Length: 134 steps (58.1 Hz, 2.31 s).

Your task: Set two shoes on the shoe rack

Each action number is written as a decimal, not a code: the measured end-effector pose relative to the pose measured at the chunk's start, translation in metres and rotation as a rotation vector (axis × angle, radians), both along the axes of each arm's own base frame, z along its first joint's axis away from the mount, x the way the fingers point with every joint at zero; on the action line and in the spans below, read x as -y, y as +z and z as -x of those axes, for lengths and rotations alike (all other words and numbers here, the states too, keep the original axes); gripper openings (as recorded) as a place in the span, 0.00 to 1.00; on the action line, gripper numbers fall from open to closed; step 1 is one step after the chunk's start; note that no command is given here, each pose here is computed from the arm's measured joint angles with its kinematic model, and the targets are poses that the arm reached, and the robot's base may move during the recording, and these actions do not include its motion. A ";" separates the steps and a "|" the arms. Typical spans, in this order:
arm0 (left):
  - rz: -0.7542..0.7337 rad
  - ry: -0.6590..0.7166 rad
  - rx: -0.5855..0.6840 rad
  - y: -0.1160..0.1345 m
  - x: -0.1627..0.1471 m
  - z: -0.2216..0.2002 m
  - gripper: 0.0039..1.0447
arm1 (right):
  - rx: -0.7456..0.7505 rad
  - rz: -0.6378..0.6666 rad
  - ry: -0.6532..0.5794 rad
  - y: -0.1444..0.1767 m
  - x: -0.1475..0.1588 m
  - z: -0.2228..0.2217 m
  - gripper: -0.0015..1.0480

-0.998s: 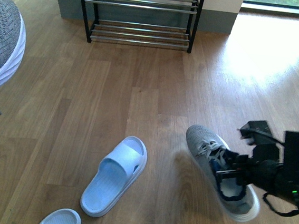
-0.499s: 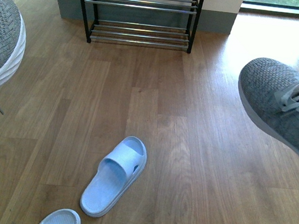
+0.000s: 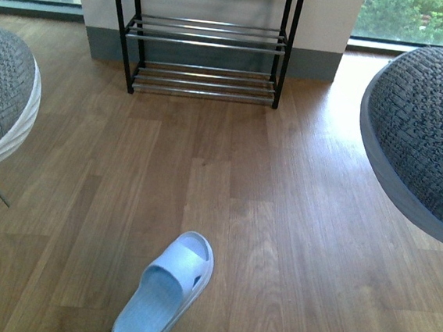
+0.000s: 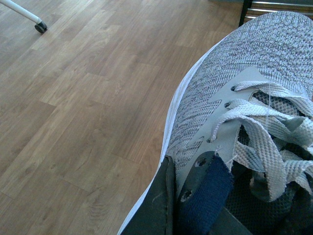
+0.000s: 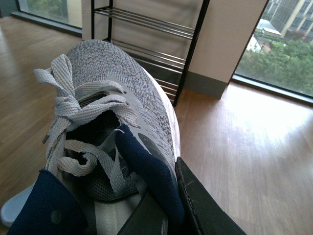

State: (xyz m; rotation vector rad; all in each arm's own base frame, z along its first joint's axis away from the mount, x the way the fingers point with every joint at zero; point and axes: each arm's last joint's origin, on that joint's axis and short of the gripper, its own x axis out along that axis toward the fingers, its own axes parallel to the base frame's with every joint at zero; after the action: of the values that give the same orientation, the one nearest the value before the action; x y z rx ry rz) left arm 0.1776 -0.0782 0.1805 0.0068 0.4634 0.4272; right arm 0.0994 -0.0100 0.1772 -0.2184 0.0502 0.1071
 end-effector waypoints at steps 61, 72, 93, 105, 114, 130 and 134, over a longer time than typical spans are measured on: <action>0.002 -0.002 0.001 0.000 0.000 0.000 0.01 | 0.001 -0.009 0.000 -0.001 0.000 0.000 0.01; 0.003 -0.004 0.000 0.000 0.000 0.000 0.01 | 0.001 -0.009 0.000 -0.001 0.000 0.000 0.01; 0.006 -0.009 -0.001 0.000 0.001 0.000 0.01 | 0.000 -0.008 -0.005 -0.001 0.000 0.000 0.01; 0.001 -0.001 0.002 0.000 0.000 0.000 0.01 | 0.000 -0.009 0.002 -0.001 0.000 0.000 0.01; 0.002 -0.002 0.001 0.000 0.000 0.000 0.01 | 0.000 -0.009 0.002 -0.001 0.000 0.000 0.01; 0.002 -0.002 0.001 0.000 0.000 0.000 0.01 | 0.000 -0.009 0.002 -0.001 0.000 0.000 0.01; 0.002 -0.001 0.002 0.000 0.000 0.000 0.01 | 0.000 -0.009 0.002 -0.001 0.000 0.000 0.01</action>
State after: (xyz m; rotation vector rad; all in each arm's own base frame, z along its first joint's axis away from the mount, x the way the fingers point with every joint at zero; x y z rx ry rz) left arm 0.1774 -0.0785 0.1807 0.0050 0.4622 0.4260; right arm 0.0991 -0.0096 0.1764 -0.2096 0.0493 0.1094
